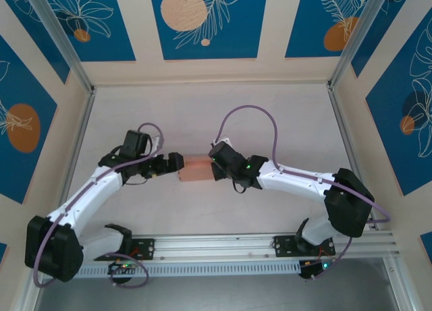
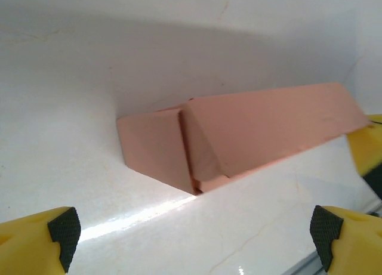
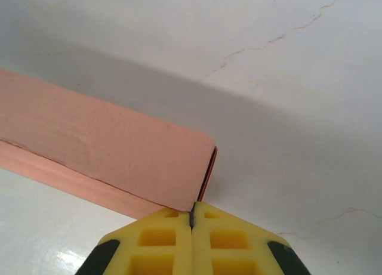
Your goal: Fold the paper box
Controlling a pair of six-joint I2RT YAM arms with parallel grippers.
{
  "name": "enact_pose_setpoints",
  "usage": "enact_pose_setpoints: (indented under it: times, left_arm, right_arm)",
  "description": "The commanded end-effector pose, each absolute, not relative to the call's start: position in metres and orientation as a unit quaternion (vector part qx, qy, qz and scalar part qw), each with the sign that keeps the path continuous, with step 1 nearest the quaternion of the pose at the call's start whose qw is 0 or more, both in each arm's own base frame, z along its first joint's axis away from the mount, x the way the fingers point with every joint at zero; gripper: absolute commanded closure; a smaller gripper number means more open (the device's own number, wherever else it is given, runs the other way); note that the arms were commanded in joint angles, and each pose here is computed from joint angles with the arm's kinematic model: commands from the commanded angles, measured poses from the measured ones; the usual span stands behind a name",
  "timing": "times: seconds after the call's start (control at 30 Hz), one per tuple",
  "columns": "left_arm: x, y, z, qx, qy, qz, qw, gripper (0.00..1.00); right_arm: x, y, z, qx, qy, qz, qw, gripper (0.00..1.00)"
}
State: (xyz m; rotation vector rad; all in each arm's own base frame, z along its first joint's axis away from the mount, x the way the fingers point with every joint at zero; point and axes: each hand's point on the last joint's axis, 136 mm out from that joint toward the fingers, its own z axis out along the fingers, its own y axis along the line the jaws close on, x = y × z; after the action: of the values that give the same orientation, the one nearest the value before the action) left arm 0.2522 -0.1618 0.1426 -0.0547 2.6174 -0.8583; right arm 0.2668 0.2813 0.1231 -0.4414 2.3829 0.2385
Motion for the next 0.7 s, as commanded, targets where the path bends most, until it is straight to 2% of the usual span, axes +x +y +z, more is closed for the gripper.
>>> enact_pose_setpoints:
  times: [0.0, 0.23, 0.53, 0.63, 0.67]
  left_arm:
    - [0.253, -0.163, 0.175, -0.014, 0.924, -0.314, 0.217, 0.00]
    - [0.284, -0.164, 0.164, -0.009, 0.930, -0.270, 0.251, 0.00]
    - [0.281, -0.168, 0.110, 0.029, 0.959, -0.188, 0.210, 0.00]
    - [0.276, -0.166, 0.099, 0.031, 0.963, -0.176, 0.202, 0.06]
    - [0.274, -0.164, 0.095, 0.029, 0.964, -0.172, 0.200, 0.11]
  right_arm:
    - [0.262, 0.274, 0.112, -0.181, 0.920, 0.069, 0.340, 1.00]
    - [0.260, 0.277, 0.114, -0.187, 0.918, 0.066, 0.343, 1.00]
    - [0.260, 0.277, 0.112, -0.187, 0.920, 0.062, 0.340, 1.00]
    - [0.259, 0.277, 0.111, -0.188, 0.921, 0.059, 0.337, 1.00]
    - [0.259, 0.277, 0.111, -0.187, 0.921, 0.059, 0.336, 1.00]
